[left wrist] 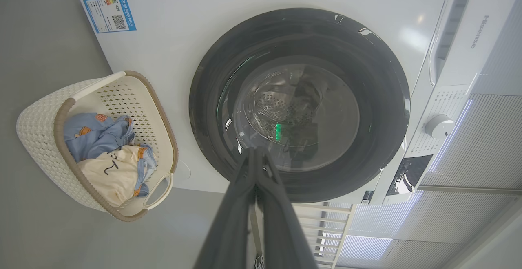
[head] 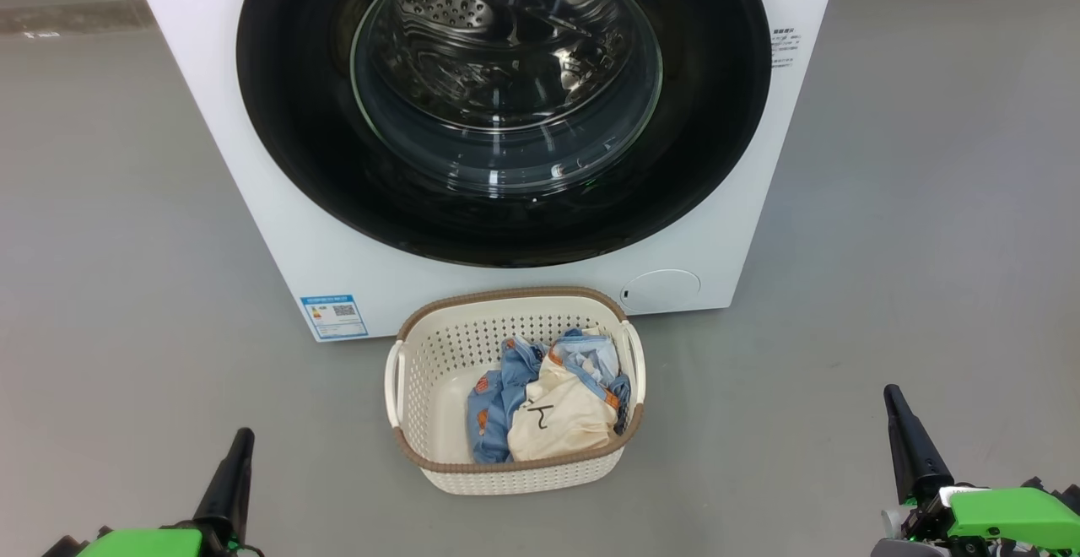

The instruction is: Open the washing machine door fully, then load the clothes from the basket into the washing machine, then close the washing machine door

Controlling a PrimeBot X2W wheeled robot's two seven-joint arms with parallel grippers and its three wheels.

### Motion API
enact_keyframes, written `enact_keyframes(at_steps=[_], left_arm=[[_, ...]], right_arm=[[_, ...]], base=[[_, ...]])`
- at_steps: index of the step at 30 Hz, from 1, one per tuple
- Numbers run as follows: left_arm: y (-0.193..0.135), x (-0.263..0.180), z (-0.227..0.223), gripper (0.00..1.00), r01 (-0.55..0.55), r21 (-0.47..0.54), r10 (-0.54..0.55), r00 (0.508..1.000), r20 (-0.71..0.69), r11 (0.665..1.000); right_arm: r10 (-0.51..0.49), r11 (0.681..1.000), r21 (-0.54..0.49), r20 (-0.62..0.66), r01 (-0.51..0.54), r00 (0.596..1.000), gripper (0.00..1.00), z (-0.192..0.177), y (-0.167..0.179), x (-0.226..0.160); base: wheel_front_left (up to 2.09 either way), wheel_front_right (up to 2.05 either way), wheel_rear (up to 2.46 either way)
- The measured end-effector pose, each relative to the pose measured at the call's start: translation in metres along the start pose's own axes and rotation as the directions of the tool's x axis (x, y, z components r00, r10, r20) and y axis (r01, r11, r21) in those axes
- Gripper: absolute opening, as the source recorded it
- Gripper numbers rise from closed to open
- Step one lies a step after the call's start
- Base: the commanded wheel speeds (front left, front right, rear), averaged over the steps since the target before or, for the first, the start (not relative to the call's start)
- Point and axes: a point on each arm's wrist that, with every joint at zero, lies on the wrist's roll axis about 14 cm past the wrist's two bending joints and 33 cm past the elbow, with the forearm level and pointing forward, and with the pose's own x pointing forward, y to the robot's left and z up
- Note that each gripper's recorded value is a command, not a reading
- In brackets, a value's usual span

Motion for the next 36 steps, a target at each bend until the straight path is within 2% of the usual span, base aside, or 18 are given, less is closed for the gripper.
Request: enact_keyframes(at_steps=[36], left_arm=[[0.0,0.0,0.0,0.0,0.0,0.0,0.0,1.0,0.0,1.0]], right_arm=[[0.0,1.0,0.0,0.0,0.0,1.0,0.0,0.0,0.0,0.0]], base=[[0.0,0.0,0.0]])
